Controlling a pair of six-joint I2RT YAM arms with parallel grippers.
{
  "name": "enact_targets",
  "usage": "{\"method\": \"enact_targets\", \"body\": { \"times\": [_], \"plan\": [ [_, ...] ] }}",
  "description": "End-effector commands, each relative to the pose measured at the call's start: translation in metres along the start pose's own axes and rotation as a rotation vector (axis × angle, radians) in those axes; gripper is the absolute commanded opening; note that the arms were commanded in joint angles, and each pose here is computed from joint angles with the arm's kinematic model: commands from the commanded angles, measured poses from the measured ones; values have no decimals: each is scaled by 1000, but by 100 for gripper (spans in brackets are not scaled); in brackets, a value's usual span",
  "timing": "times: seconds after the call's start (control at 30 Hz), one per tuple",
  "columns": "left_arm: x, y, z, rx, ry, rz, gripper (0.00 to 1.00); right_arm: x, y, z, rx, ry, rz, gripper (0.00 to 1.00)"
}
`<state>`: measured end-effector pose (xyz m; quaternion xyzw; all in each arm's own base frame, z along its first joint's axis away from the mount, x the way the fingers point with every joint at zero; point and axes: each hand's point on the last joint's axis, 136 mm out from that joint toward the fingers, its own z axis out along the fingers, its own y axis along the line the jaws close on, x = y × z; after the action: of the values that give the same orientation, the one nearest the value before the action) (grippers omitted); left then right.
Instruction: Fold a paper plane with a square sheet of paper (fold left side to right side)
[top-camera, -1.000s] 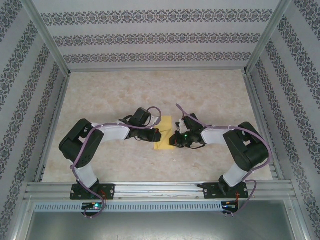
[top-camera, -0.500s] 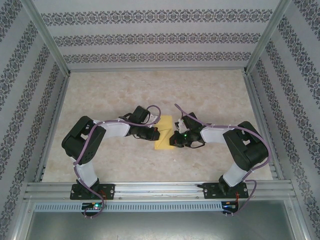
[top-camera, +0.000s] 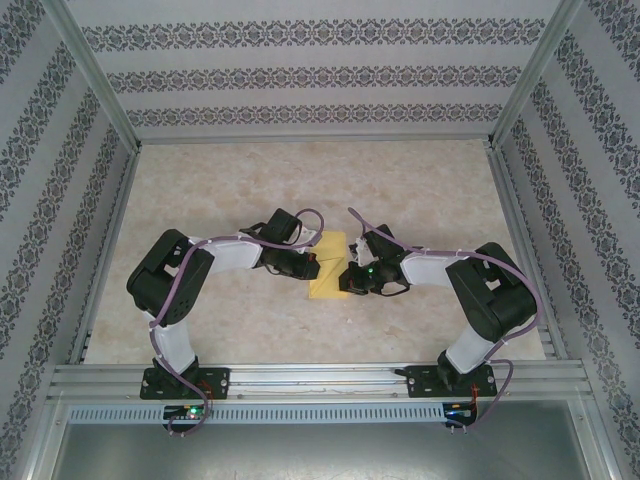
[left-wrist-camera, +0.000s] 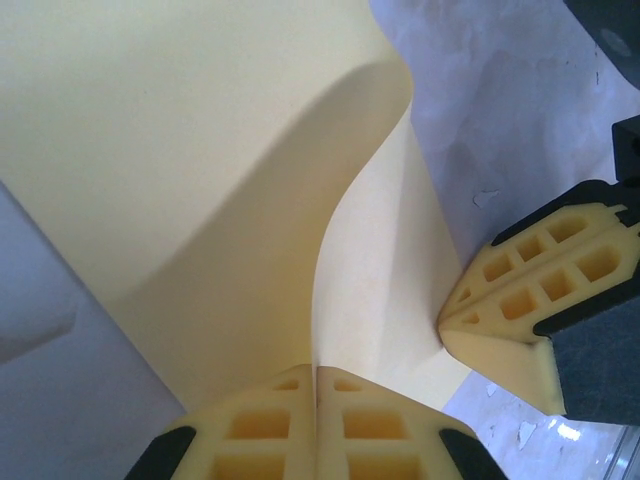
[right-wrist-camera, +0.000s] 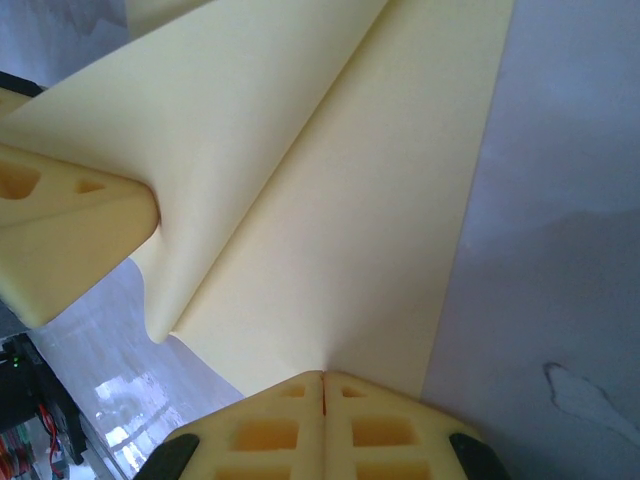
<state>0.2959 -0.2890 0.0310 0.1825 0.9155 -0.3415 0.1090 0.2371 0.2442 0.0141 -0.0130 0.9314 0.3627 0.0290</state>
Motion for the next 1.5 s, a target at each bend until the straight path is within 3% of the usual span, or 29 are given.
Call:
{"method": "enact_targets", "body": {
  "times": [0.0,1.47],
  "plan": [
    [-3,8,-2,-21,14,13,0,17,-25,5,108,52,38,0],
    [-4,4,6,7,104,118,1,19,-29,6,124,59,43,0]
  ]
}}
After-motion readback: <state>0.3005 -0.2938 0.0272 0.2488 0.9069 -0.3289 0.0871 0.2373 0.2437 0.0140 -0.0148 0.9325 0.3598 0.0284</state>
